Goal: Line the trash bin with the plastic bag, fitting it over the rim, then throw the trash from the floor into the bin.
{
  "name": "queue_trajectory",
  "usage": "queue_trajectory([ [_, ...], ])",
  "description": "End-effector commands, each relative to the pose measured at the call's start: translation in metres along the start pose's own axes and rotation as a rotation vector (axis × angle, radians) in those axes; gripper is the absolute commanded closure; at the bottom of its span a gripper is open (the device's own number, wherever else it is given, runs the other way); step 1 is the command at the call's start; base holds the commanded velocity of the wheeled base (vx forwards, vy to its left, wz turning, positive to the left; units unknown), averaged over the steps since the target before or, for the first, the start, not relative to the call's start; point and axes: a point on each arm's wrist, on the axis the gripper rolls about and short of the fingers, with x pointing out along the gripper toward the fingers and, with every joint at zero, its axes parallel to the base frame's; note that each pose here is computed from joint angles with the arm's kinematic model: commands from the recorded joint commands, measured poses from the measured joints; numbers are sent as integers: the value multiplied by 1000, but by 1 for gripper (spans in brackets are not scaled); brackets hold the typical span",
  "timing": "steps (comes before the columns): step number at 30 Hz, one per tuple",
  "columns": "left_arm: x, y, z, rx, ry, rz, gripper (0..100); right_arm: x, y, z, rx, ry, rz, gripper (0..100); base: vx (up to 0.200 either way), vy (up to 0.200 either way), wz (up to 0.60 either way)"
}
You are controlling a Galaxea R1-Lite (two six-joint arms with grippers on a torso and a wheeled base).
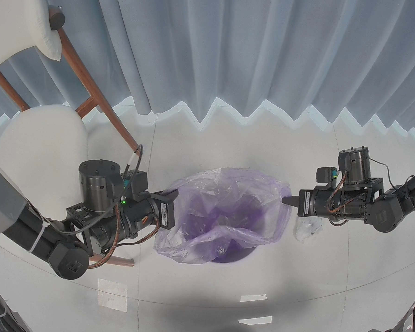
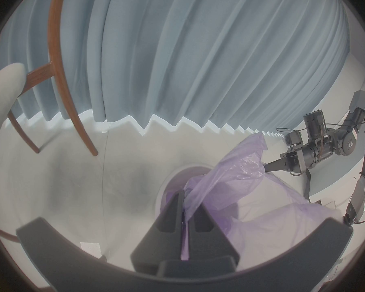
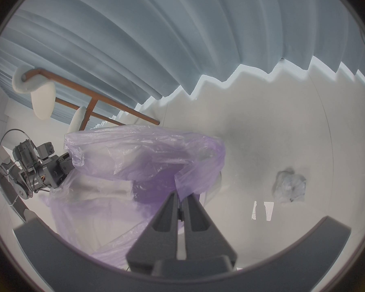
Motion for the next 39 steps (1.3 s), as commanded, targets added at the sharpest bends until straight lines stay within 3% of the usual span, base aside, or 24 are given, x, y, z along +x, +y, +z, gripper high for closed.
queue_trajectory([
  [1, 0, 2, -1, -6, 5, -13, 100, 1, 0, 1, -1, -2, 2, 100, 0, 0, 0],
  [8, 0, -5, -3, -53, 11, -40, 100, 0, -1, 1, 10, -4, -3, 100, 0, 0, 0],
  [9, -1, -13, -6, -135, 23, -56, 100, -2, -3, 0, 14, 0, -8, 100, 0, 0, 0],
  [10, -1, -13, -6, -144, 24, -58, 100, -2, -3, 0, 14, 0, -8, 100, 0, 0, 0],
  [11, -1, -22, -4, -237, 17, -61, 100, -3, -4, -2, 16, 5, -10, 100, 0, 0, 0],
  [13, 1, -31, 0, -309, -40, -68, 100, -6, -6, -4, 20, 10, -14, 100, 0, 0, 0],
  [18, 10, -33, -2, -320, -172, -90, 100, -6, -8, -3, 24, 14, 16, 100, 0, 0, 0],
  [25, 28, -21, -15, -306, -145, 11, 100, 4, -19, 17, 25, -43, -23, 100, 0, 0, 0],
  [28, 39, -15, -17, -270, -114, 91, 100, 9, -22, 23, 23, -61, -32, 100, 0, 0, 0],
  [36, 71, 18, 19, -284, -117, 209, 100, 24, -34, 41, 25, -104, -51, 100, 0, 0, 0],
  [39, 79, 25, 22, -289, -96, 232, 100, 31, -37, 45, 25, -109, -52, 100, 0, 0, 0],
])
